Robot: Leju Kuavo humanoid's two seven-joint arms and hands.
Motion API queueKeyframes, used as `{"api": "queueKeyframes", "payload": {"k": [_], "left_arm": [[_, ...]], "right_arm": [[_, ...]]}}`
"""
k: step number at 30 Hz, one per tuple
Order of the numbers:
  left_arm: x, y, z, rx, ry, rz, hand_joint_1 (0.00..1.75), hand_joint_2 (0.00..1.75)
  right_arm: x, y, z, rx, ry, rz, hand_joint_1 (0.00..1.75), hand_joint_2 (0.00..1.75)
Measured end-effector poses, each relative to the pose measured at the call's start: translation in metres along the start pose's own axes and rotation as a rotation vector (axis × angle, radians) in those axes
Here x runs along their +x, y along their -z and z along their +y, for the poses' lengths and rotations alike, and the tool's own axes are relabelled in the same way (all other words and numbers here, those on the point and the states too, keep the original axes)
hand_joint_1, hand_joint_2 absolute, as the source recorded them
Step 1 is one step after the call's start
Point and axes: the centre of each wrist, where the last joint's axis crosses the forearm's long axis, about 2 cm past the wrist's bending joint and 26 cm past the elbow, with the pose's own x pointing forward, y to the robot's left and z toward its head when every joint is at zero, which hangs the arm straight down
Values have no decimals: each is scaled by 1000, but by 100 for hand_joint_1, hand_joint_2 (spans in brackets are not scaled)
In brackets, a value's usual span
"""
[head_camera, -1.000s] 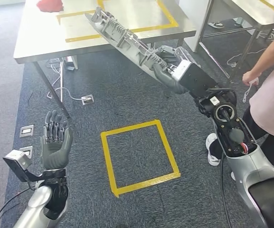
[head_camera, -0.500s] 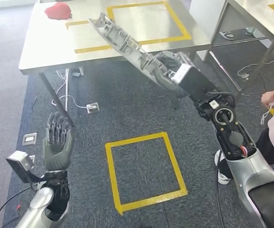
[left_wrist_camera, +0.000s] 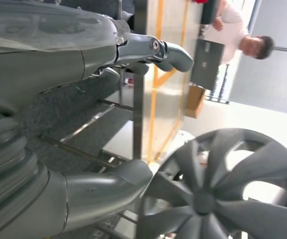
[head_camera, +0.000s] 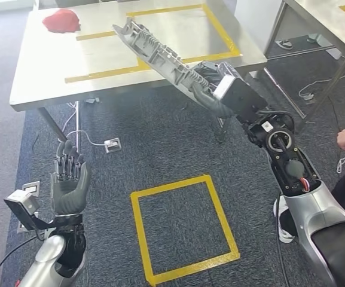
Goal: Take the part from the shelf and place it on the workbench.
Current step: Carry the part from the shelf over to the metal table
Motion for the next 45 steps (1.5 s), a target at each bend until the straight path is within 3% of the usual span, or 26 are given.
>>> {"api": "queueKeyframes", "payload": {"k": [5,15,21,27,45], "left_arm": [[3,6,-1,-5,2,-17,0,175],[-3,-4,1,1,4,15,0,175],[2,5,1,-5,9,-8,0,175],[-2,-3,2,1,13,23,0,175],[5,11,-10,-25,-18,-16,0,175]], "right_arm": [[2,5,-3,-4,-2,-12,175,175],[-8,-5,7,16,14,29,175,175],[-5,0,3,5,6,14,175,175],[-8,-2,5,4,7,29,175,175],[1,12,-18,-54,-34,-18,175,175]]}}
